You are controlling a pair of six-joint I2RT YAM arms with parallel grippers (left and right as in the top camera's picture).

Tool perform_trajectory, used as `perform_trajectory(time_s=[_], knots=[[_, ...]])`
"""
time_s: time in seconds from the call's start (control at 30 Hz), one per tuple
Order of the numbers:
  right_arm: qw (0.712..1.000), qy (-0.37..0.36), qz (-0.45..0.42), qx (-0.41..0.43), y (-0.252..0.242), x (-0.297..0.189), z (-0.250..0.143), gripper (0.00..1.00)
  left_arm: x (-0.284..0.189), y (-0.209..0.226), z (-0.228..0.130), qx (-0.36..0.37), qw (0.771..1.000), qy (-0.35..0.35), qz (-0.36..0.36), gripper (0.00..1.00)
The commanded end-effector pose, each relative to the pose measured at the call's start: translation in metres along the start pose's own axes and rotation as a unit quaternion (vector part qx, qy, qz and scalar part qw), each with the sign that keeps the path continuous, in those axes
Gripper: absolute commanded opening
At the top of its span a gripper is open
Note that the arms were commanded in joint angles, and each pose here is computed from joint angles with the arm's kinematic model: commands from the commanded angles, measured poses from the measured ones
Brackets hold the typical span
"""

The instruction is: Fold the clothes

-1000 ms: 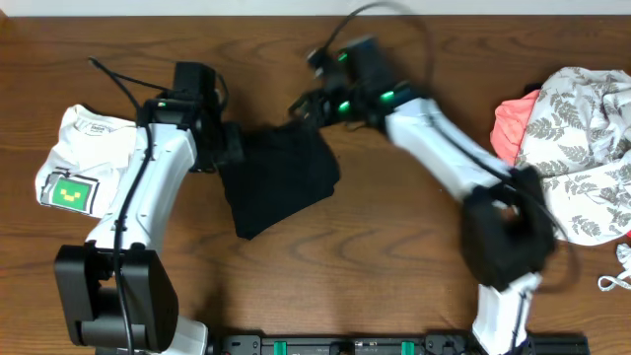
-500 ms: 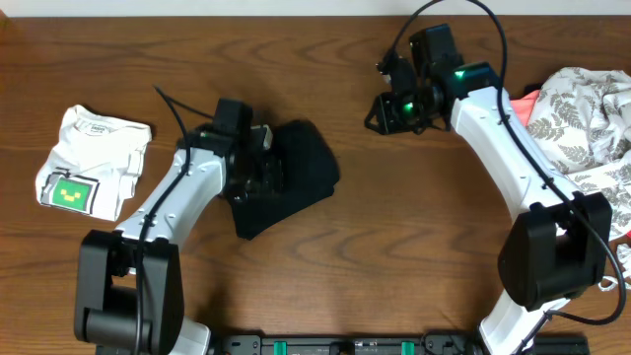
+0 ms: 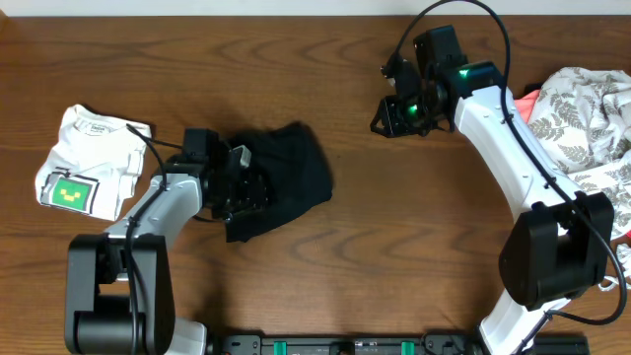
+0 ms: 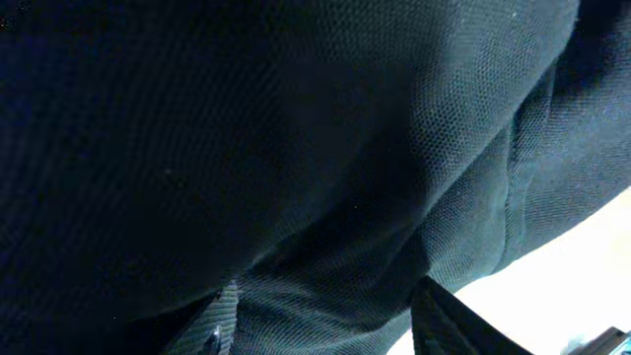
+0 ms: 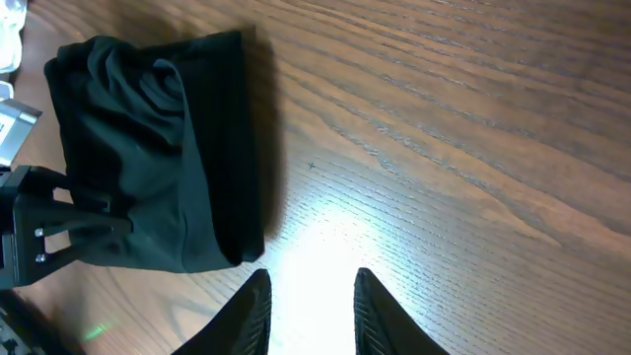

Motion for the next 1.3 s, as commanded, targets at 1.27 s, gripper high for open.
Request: perform_trajectory(time_s=[1.27], knots=[[0.969, 0.071, 0.003, -0.238, 0.046, 0.220, -0.050, 0.07, -0.148, -0.013, 0.039, -0.028, 0.957, -0.232, 0.170, 0.65]])
Point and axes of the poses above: each gripper's point midway between its finger pads, its own x axis out along the fingers, its own y axis along the line the jaws close on, z = x × y, the point moved 2 cm from there along -x, back along the fingers, and after that the axes turned 8 degrees about x, right-handed, at the moved point
